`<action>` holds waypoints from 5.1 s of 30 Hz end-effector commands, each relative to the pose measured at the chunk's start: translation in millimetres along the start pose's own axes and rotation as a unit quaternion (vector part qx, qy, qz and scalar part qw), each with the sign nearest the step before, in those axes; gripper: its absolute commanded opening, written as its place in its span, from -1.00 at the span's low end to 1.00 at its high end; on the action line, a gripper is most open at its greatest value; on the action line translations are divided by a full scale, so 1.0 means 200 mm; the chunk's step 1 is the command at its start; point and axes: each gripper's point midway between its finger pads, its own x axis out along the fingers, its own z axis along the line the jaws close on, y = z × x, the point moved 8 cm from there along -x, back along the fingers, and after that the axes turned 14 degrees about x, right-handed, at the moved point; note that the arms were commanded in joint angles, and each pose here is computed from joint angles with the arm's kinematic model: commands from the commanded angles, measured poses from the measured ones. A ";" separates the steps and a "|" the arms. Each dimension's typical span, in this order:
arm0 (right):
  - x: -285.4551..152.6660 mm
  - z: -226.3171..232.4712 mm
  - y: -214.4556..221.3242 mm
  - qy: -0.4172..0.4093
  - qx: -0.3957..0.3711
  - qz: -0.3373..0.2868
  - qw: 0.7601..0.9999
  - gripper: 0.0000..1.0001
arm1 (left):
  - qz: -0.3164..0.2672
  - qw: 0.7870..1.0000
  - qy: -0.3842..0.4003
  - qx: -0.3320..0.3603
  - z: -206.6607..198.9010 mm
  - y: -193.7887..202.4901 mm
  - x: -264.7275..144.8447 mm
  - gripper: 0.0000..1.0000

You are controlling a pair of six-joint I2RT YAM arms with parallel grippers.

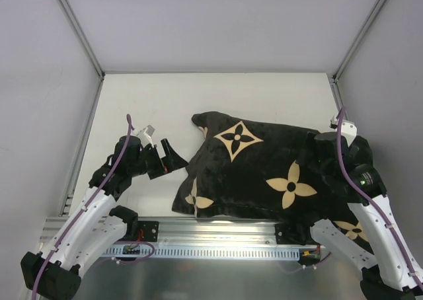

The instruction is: Remove the pillowcase from the pillow

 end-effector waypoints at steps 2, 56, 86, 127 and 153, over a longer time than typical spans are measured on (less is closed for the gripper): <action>0.00 -0.01 0.01 0.003 0.005 0.001 1.000 0.93 | -0.004 0.998 0.036 0.059 -0.05 -0.03 -0.03 0.97; -0.08 0.04 0.27 -0.118 -0.044 0.216 0.968 0.93 | -0.074 0.959 -0.261 -0.086 0.29 -0.38 -0.37 -1.00; -0.25 0.14 -0.18 -0.165 -0.015 0.014 0.986 -0.99 | -0.197 0.955 -0.218 -0.031 -0.05 -0.79 -0.65 -1.00; 0.02 0.49 -0.63 -0.148 0.018 0.002 0.989 0.93 | -0.115 0.963 -0.246 -0.004 0.10 -1.03 -0.48 0.97; -0.01 0.66 -0.08 -0.309 -0.059 0.172 0.933 0.93 | -0.251 0.904 -0.346 0.010 -0.03 -1.42 -0.73 0.97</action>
